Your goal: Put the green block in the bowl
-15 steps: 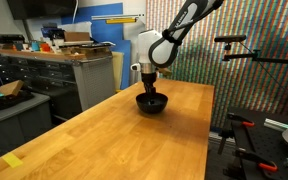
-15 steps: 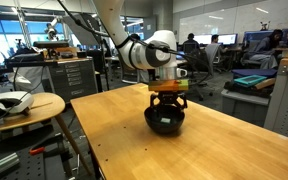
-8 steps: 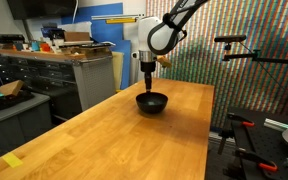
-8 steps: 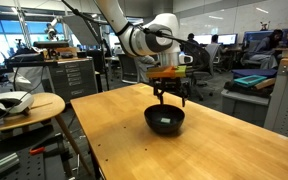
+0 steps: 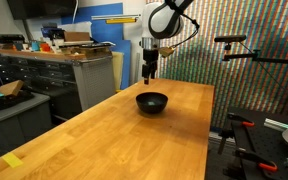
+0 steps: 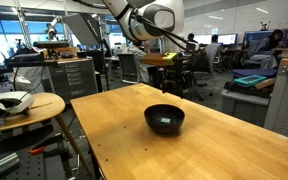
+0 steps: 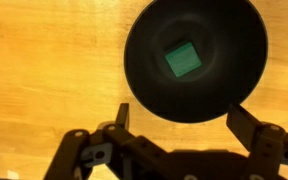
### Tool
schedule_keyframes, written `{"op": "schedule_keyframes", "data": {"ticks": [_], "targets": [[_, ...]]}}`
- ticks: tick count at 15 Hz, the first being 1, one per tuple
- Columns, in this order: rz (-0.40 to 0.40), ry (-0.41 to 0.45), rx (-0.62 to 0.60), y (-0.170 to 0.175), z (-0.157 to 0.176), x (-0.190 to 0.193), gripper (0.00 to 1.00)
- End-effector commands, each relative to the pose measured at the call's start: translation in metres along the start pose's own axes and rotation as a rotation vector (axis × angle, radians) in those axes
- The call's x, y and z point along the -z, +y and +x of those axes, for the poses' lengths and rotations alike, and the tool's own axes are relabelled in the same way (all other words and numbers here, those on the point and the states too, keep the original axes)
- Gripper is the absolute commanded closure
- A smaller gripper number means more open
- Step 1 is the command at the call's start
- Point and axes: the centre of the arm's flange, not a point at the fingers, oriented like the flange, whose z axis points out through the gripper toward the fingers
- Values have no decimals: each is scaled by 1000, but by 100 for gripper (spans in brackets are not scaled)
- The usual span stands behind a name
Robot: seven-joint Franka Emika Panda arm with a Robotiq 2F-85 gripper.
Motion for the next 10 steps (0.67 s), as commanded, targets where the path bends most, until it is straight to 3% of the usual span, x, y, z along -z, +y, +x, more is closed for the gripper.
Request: {"op": "schedule_keyframes", "data": {"ticks": [1, 3, 4, 10], "targets": [[62, -54, -181, 3, -14, 17, 0], [131, -134, -237, 4, -22, 21, 0], [81, -95, -163, 2, -13, 3, 0], [114, -132, -202, 1, -18, 9, 0]]}}
